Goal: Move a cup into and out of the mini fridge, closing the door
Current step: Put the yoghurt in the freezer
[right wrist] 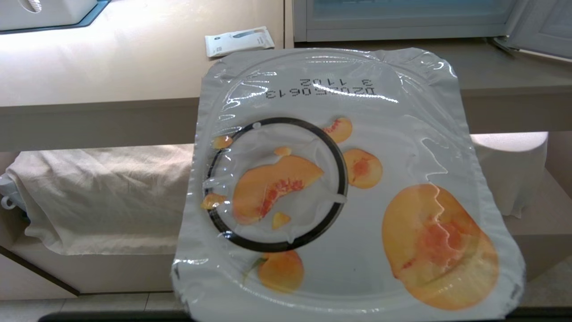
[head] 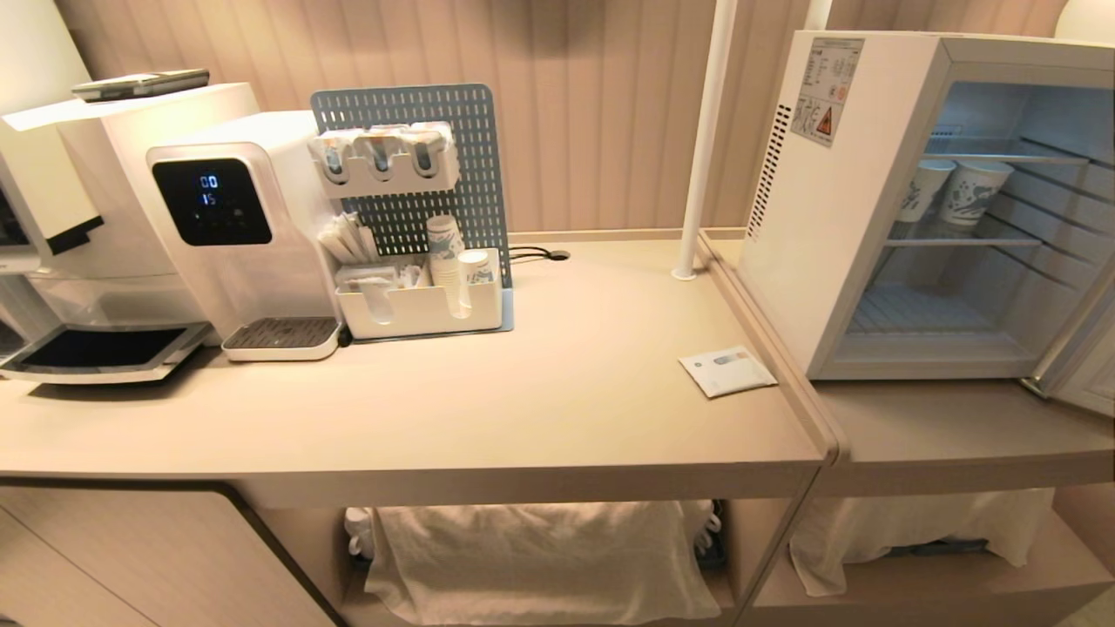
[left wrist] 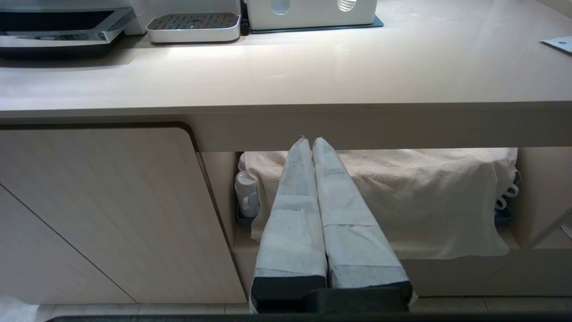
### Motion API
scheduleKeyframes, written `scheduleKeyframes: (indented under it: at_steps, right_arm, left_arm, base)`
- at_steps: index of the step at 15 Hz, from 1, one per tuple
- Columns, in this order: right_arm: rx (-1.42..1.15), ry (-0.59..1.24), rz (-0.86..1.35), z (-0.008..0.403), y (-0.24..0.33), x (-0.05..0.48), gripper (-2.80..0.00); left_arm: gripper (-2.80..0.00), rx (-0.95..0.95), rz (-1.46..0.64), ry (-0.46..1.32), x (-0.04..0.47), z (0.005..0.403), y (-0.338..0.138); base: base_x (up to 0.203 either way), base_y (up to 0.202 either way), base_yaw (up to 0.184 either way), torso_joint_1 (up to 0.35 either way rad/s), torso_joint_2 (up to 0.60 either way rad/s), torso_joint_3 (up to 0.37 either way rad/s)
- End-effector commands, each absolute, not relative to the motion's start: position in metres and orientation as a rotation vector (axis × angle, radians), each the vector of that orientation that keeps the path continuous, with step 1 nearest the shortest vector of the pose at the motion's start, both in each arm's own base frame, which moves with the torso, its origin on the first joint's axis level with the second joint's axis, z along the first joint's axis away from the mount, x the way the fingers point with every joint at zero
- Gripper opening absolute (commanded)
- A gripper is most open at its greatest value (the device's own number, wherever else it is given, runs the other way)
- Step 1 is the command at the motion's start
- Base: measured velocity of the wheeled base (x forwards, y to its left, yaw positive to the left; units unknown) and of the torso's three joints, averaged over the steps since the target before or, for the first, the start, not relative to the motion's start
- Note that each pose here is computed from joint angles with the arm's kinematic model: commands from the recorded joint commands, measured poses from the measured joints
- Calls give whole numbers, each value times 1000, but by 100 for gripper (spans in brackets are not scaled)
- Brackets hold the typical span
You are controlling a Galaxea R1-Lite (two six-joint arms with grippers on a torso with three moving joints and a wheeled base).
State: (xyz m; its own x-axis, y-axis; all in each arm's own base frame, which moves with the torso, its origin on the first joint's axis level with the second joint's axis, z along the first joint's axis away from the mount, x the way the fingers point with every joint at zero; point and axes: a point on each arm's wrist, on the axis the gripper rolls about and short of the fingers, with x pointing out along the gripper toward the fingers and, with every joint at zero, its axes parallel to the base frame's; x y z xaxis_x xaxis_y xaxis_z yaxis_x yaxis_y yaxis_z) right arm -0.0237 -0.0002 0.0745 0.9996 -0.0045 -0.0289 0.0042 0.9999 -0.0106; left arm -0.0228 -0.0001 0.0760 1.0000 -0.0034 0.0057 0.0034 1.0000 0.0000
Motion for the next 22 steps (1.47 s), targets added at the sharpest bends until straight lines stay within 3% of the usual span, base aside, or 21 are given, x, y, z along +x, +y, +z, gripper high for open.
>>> scheduleKeyframes:
  at_steps: [1, 7, 22]
  right_arm:
    - [-11, 35, -4, 75, 0, -23, -280]
    - [-11, 34, -6, 75, 0, -23, -280]
    - [-12, 35, -6, 75, 0, -23, -280]
  left_arm:
    - [-280, 0, -3, -6, -23, 76, 0]
    - [-280, 8, -3, -8, -23, 76, 0]
    - [-280, 4, -3, -7, -23, 76, 0]
  base:
    - [0, 0, 0, 0, 0, 0]
    - [1, -45, 2, 0, 1, 2]
    - [0, -195, 0, 4, 2, 1]
